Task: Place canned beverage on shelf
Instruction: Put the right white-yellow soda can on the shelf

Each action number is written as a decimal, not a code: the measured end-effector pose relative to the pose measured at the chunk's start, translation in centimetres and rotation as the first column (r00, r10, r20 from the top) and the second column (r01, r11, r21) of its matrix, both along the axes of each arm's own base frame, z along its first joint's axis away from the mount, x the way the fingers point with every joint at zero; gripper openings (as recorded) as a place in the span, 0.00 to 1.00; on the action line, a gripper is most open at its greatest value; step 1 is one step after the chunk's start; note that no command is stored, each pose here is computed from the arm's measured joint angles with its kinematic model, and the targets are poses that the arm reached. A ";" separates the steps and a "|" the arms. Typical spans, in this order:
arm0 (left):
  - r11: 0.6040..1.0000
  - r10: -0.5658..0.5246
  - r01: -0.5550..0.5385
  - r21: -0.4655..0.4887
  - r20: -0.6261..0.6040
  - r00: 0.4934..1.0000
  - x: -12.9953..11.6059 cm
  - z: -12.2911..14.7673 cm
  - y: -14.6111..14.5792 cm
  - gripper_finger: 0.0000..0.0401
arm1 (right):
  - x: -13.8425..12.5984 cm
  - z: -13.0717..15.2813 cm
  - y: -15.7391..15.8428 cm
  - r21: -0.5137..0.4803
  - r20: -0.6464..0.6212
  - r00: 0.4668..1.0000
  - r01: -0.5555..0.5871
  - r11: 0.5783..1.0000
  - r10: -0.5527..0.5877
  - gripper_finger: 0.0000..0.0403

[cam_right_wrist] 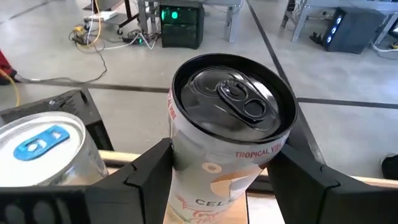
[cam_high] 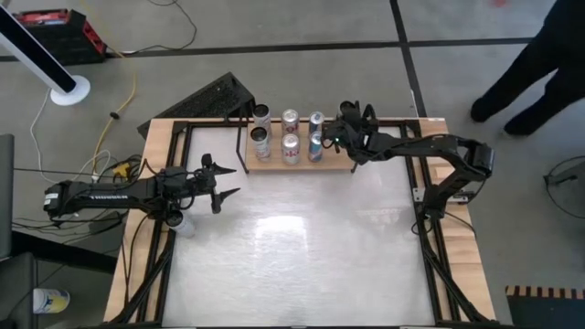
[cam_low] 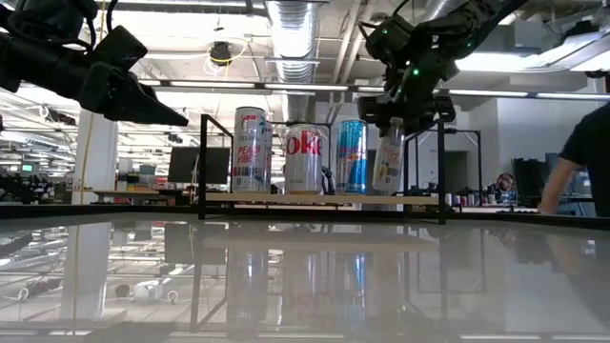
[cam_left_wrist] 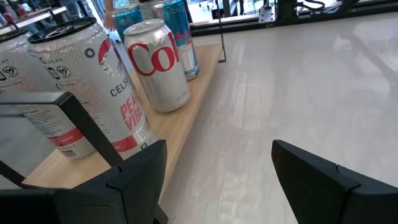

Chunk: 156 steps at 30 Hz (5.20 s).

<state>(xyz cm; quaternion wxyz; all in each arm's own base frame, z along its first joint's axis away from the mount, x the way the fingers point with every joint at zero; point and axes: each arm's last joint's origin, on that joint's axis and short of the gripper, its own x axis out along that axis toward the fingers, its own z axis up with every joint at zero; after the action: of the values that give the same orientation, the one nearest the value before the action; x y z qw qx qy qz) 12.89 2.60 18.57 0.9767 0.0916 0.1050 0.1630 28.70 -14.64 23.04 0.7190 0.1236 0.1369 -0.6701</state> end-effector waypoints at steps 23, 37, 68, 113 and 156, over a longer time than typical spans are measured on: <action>1.000 -0.001 0.001 0.006 -0.006 1.000 0.0 0.0 0.0 0.68 | 0.0 1.3 -0.4 0.025 -0.089 0.995 -0.046 0.999 0.048 0.62; 1.000 -0.001 0.001 0.004 -0.011 1.000 0.0 -0.1 0.0 0.68 | -0.3 3.7 -2.6 0.119 -0.062 0.991 -0.111 0.987 0.119 0.62; 1.000 -0.001 0.001 0.002 -0.010 1.000 0.0 -0.1 0.0 0.68 | -0.7 3.4 -2.9 0.164 -0.071 0.988 -0.123 0.979 0.136 0.62; 1.000 -0.001 0.001 0.002 -0.011 1.000 0.0 -0.1 0.0 0.68 | -0.7 3.6 -2.9 0.159 -0.065 0.988 -0.126 0.979 0.138 0.80; 1.000 -0.002 0.002 0.002 -0.025 1.000 0.0 -0.2 0.0 0.68 | -0.8 7.1 -4.8 0.173 -0.033 0.978 -0.198 0.965 0.207 0.80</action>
<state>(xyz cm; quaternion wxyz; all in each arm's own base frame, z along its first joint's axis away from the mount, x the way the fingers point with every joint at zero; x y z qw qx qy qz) 12.85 2.59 18.36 0.9755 0.0946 0.1168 0.1609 27.86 -19.45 30.17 0.7670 0.1525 0.2233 -0.5819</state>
